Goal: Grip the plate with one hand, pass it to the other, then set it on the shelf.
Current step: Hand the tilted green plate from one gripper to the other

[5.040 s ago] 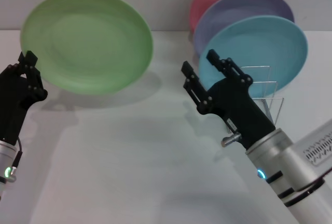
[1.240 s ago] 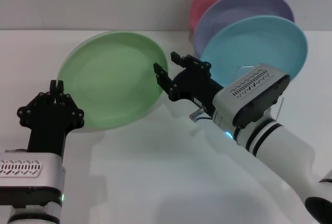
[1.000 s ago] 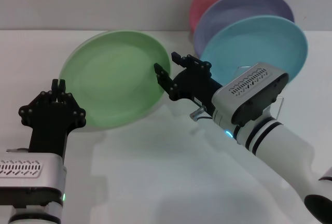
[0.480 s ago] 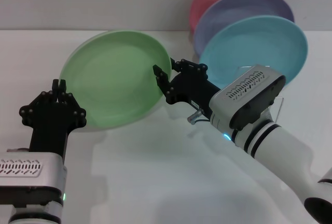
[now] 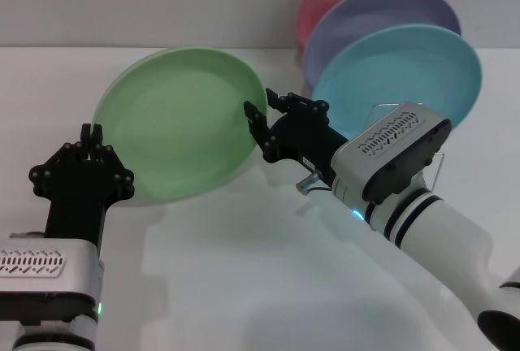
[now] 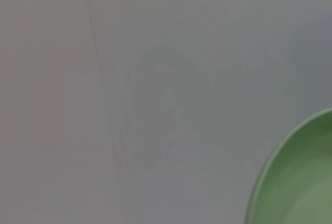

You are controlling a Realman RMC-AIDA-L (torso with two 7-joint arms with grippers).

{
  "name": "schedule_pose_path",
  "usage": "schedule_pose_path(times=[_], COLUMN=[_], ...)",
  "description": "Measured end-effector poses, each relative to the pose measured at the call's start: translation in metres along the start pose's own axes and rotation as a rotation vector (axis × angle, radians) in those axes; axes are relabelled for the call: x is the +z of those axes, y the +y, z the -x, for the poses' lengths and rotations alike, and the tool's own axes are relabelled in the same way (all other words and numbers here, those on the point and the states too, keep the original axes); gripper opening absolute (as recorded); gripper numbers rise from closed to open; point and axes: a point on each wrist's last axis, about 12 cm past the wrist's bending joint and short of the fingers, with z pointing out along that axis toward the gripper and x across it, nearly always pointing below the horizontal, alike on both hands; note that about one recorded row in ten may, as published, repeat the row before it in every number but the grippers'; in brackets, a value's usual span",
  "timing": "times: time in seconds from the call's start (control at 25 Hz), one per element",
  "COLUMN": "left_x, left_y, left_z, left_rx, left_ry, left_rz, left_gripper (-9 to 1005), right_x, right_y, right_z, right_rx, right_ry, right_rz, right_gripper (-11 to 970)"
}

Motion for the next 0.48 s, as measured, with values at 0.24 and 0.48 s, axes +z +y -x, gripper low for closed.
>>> schedule_pose_path(times=[0.24, 0.48], left_x=[0.0000, 0.0000], left_y=[0.0002, 0.0008], left_z=[0.0000, -0.0004], left_rx=[0.000, 0.001], left_ry=[-0.001, -0.001], left_rz=[0.001, 0.002], left_gripper=[96, 97], right_x=[0.0000, 0.0001], right_y=[-0.0001, -0.0002], right_z=[0.0002, 0.0004], right_rx=[0.000, 0.000], right_ry=[-0.001, -0.003], right_rz=[0.000, -0.001], right_gripper=[274, 242])
